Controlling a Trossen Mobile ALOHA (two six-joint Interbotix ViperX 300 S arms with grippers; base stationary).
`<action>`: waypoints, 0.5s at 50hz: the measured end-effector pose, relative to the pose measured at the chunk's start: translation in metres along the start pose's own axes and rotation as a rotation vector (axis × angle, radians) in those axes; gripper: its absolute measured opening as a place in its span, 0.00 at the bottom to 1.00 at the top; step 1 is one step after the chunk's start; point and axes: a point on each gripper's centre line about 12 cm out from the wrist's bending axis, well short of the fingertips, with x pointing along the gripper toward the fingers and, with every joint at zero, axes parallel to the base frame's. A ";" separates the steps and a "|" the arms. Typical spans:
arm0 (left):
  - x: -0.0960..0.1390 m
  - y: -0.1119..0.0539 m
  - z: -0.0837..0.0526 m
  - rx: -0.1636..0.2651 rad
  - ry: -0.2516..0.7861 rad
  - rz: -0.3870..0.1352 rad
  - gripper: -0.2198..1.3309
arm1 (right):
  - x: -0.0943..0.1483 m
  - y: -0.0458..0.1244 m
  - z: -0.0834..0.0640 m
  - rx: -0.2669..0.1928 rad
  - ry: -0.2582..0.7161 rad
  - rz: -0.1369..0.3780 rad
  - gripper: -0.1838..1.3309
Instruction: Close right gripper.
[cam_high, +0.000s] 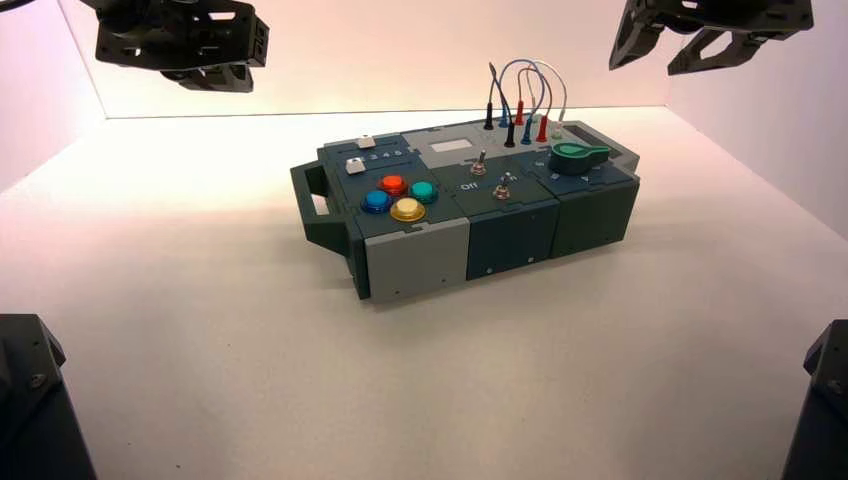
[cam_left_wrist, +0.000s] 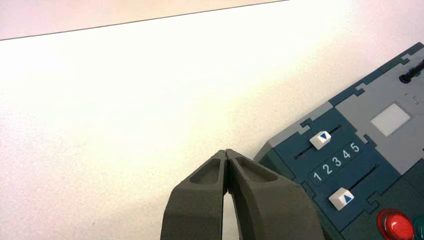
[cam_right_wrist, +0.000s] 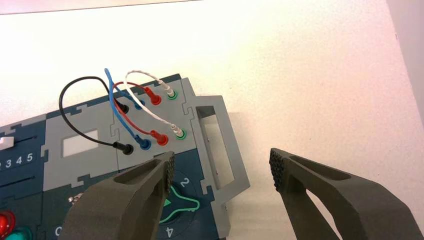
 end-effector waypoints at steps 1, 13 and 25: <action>0.000 0.000 0.001 0.002 -0.002 0.001 0.04 | 0.000 0.000 0.000 0.000 0.001 0.001 1.00; 0.000 0.000 0.001 0.002 -0.002 0.001 0.04 | 0.001 0.000 -0.001 0.000 0.003 0.000 1.00; 0.000 0.000 0.001 0.000 -0.002 0.001 0.04 | 0.001 0.000 -0.001 0.003 0.003 0.000 1.00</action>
